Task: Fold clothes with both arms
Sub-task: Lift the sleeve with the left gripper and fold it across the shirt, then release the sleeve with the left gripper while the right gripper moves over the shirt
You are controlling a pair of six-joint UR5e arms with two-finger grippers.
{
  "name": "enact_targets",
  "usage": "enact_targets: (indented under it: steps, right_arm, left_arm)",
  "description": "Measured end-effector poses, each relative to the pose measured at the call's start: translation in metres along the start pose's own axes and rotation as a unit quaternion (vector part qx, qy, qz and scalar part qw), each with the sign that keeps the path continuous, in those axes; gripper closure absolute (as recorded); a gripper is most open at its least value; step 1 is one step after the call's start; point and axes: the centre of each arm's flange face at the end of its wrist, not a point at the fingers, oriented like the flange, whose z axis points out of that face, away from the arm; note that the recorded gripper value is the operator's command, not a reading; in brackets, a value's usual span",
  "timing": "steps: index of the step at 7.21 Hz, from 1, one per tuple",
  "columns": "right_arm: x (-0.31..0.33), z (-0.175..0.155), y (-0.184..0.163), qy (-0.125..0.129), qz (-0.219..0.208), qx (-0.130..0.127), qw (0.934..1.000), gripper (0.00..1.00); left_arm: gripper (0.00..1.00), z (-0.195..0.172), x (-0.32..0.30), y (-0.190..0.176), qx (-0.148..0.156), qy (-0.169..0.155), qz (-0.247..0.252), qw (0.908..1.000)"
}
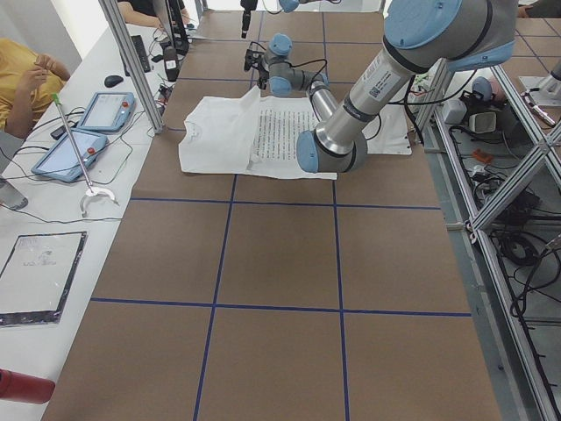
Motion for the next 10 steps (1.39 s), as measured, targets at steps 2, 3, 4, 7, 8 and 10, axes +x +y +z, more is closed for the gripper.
enact_targets:
  steps: [2, 3, 4, 7, 8, 10]
  right_arm:
    - [-0.018, 0.006, 0.002, -0.001, 0.002, 0.003, 1.0000, 0.00]
    - [-0.044, 0.015, 0.006, 0.001, 0.012, 0.009, 0.9999, 0.00]
    - [-0.074, 0.028, 0.011, 0.006, 0.027, 0.014, 0.9995, 0.00]
    - [-0.170, 0.095, 0.018, 0.038, 0.073, 0.020, 0.9964, 0.00]
    - [-0.208, 0.121, 0.017, 0.063, 0.086, 0.019, 0.9941, 0.00]
    - [-0.262, 0.172, 0.033, 0.118, 0.096, 0.014, 0.9882, 0.00]
  left_arm:
    - [0.00, -0.008, -0.017, -0.003, 0.000, -0.007, 0.045, 0.9990]
    - [0.00, -0.028, -0.034, -0.017, -0.011, -0.018, 0.072, 0.9972]
    - [0.00, -0.058, -0.056, -0.032, -0.022, -0.032, 0.099, 0.9943]
    - [0.00, -0.163, -0.141, -0.083, -0.044, -0.065, 0.198, 0.9770]
    - [0.00, -0.189, -0.166, -0.092, -0.049, -0.067, 0.223, 0.9712]
    - [0.00, -0.216, -0.193, -0.099, -0.057, -0.067, 0.245, 0.9654]
